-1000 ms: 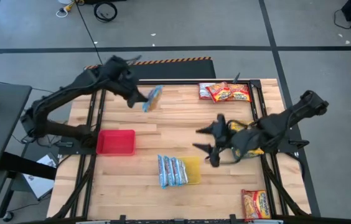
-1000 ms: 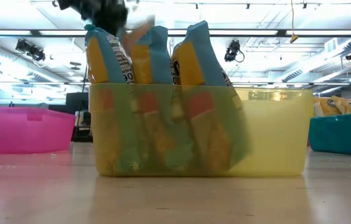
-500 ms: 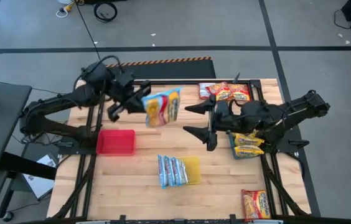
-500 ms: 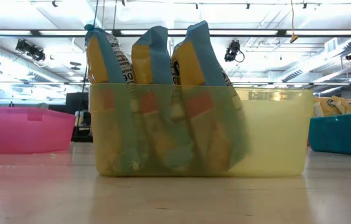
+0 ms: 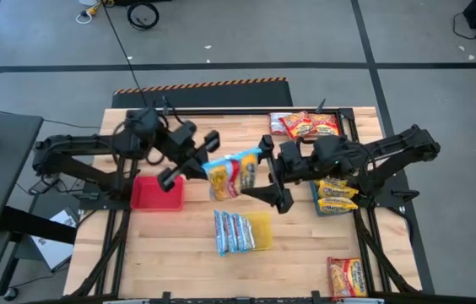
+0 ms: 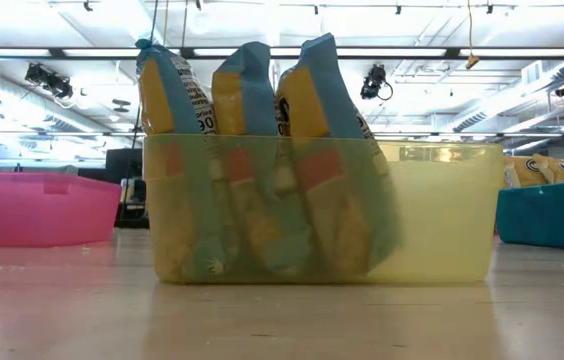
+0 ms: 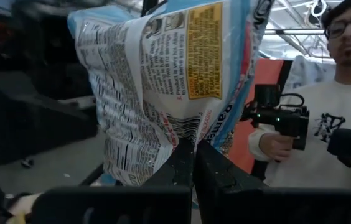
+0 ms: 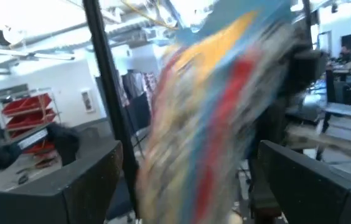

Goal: Sort Maruchan noodles
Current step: Put the light blue noodle pack into the yellow bin

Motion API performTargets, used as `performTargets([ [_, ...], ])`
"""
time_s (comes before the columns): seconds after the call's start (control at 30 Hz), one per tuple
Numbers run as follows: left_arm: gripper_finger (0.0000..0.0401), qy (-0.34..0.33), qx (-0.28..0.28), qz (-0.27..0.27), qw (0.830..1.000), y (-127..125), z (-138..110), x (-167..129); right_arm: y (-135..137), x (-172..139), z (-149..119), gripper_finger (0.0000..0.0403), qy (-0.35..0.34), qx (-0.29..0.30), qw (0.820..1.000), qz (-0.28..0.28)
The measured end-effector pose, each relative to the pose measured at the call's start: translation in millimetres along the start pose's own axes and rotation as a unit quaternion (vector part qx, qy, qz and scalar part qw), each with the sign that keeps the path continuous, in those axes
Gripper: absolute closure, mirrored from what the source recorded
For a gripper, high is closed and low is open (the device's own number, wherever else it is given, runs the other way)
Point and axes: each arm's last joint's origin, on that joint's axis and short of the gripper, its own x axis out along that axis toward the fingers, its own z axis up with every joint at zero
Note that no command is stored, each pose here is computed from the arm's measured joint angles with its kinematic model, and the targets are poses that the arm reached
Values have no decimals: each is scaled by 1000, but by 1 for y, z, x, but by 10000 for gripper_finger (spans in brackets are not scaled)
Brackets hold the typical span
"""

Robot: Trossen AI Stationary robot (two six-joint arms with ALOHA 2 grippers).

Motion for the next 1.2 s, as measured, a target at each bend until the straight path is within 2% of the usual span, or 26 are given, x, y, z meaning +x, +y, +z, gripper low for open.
performTargets([
  [0.17, 396, -7, -3, -14, 1000, 7, -13, 17, 2, 3, -4, 28, 7, 13, 1000, 21],
  [0.3, 395, -15, -10, 6, 1000, 11, -14, 18, 5, 2, -2, 45, -1, 32, 998, 48],
  [0.43, 394, -20, -8, 17, 1000, 14, -12, 15, 9, 2, 2, 93, -19, 41, 997, 59],
  [0.6, 389, -26, -10, 29, 999, 14, -11, 14, 8, 2, 3, 174, -28, 41, 998, 36],
  [0.77, 344, -18, -51, 44, 998, 20, -12, 11, 7, 2, 2, 241, -27, 42, 999, 19],
  [0.87, 305, -12, -63, 54, 996, 19, -10, 6, 6, 2, 3, 266, -36, 70, 997, 2],
  [1.07, 233, -19, -7, 69, 997, 4, 10, -14, 10, -2, 17, 271, -30, 85, 996, 2],
  [1.13, 224, -5, 0, 86, 996, -5, 16, -26, 11, -2, 21, 271, -8, 83, 996, -28],
  [1.2, 223, 19, 1, 118, 993, -13, 18, -38, 13, -5, 20, 271, 33, 83, 993, -82],
])
